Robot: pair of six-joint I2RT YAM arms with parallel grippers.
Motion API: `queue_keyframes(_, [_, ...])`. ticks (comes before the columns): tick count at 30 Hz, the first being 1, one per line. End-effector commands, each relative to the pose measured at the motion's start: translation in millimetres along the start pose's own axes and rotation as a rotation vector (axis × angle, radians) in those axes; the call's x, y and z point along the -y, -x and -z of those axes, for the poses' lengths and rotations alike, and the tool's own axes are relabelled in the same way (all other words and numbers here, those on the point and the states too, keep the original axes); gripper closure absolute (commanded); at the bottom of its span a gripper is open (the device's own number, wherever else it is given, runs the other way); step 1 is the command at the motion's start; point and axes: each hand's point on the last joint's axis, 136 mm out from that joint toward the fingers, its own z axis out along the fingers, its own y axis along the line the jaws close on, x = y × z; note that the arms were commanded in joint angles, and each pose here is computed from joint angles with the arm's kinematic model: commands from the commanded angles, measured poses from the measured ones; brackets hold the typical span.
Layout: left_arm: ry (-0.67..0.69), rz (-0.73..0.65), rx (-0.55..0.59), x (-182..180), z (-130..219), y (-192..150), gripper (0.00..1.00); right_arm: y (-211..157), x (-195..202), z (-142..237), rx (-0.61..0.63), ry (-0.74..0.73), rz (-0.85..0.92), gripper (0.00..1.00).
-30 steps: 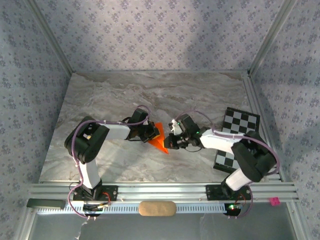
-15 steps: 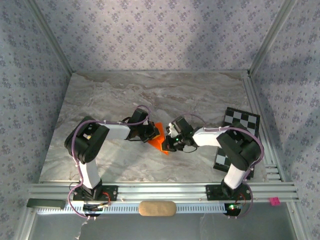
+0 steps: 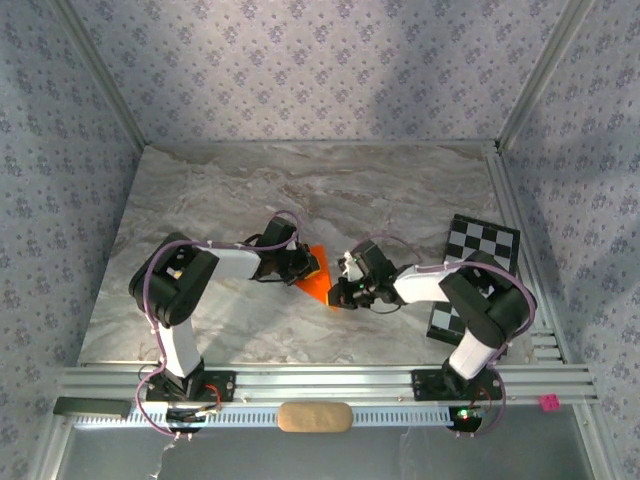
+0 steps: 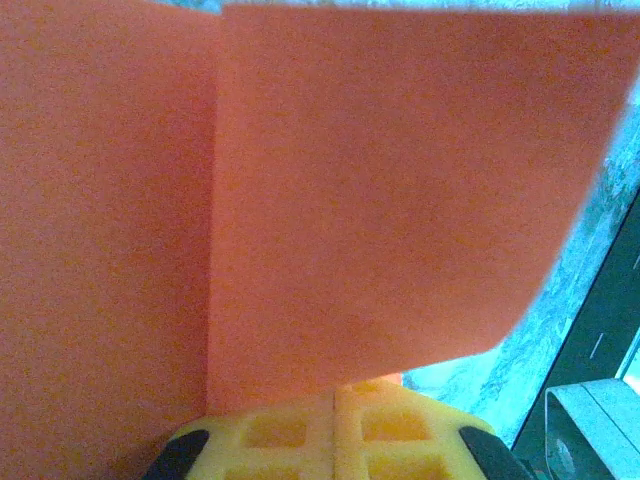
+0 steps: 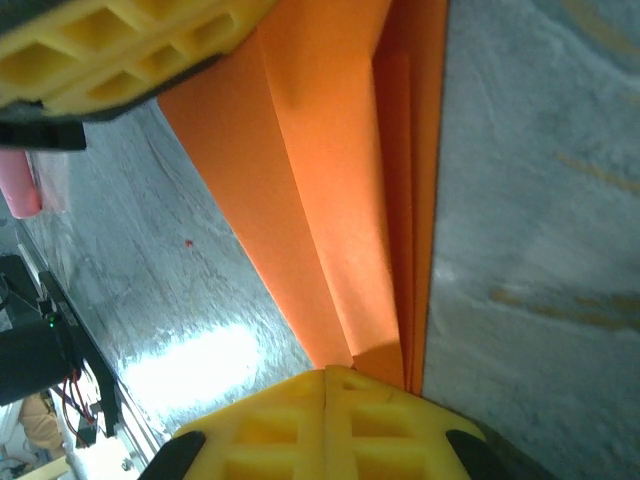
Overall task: Fold a paper plane with a square sheet of paper (pick it up from the middle)
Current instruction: Fourth fold the wing at the center of the table.
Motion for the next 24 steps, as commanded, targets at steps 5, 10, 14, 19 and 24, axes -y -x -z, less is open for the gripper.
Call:
queue_keyframes(5, [0.099,0.036,0.028,-30.6,-1.9,3.2,0.92,-44.8,26.0,8.3,-0.099,-0.076,-0.079,0.97])
queue_keyframes(10, [0.086,0.032,0.024,-28.1,-1.8,2.5,0.92,-43.0,18.1,20.9,-0.079,-0.078,-0.059,0.97])
queue_keyframes(14, [0.087,0.031,0.022,-29.2,-2.4,1.4,0.92,-19.0,-20.0,38.4,-0.003,0.004,0.007,0.96])
queue_keyframes(19, [0.087,0.030,0.020,-29.4,-3.0,0.6,0.92,12.9,-36.2,39.6,0.043,0.008,0.025,0.96])
queue_keyframes(24, [0.087,0.025,0.017,-27.8,-2.4,0.1,0.92,37.2,-43.6,20.2,0.041,0.005,-0.002,0.97])
